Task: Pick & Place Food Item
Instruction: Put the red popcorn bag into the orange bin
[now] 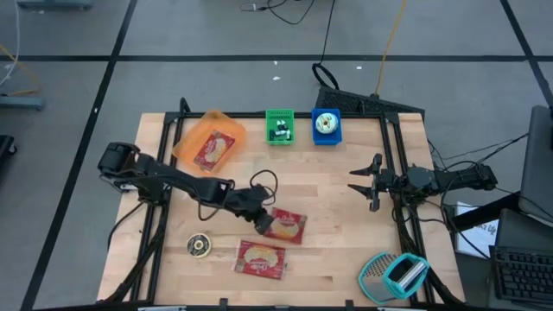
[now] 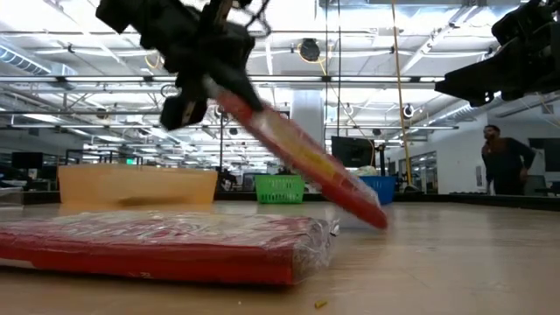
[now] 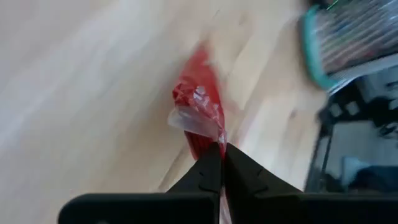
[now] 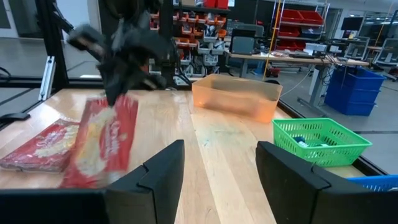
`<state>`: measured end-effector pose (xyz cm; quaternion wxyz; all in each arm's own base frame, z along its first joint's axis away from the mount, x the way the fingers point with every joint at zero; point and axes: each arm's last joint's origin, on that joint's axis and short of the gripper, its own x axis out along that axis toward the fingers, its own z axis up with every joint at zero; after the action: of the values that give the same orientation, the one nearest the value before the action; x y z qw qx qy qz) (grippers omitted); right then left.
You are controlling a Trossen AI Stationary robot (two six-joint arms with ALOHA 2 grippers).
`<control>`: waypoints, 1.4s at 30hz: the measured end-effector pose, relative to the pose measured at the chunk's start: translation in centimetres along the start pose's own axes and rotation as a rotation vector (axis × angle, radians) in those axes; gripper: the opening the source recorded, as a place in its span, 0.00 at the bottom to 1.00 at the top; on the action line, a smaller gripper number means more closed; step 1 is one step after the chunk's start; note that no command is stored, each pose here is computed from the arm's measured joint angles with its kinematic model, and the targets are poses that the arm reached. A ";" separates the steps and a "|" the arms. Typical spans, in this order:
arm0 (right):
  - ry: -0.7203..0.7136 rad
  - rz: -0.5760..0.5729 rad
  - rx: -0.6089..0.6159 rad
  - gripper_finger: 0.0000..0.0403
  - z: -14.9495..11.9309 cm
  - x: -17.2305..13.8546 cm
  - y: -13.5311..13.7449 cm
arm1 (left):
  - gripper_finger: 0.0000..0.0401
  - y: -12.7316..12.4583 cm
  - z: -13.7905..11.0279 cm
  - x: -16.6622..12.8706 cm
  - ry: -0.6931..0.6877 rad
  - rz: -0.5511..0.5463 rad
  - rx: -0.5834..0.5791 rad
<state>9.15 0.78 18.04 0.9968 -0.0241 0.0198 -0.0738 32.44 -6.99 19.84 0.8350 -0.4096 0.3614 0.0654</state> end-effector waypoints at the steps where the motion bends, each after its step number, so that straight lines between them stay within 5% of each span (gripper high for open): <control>1: 0.001 0.000 -0.001 0.46 0.0 0.0 0.0 | 0.02 -0.3 0.2 -0.3 -0.032 -0.013 0.015; 24: 0.001 0.000 0.000 0.46 0.0 0.0 0.0 | 0.02 -3.9 3.6 -4.8 -0.592 -0.095 0.332; 42: 0.001 0.000 -0.001 0.46 0.0 0.0 0.0 | 0.01 -5.1 3.4 -5.3 -0.677 -0.091 0.620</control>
<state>9.16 0.78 18.03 0.9968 -0.0243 0.0206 -0.0736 32.47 -6.89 27.95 0.9913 -0.1114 0.0524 0.0475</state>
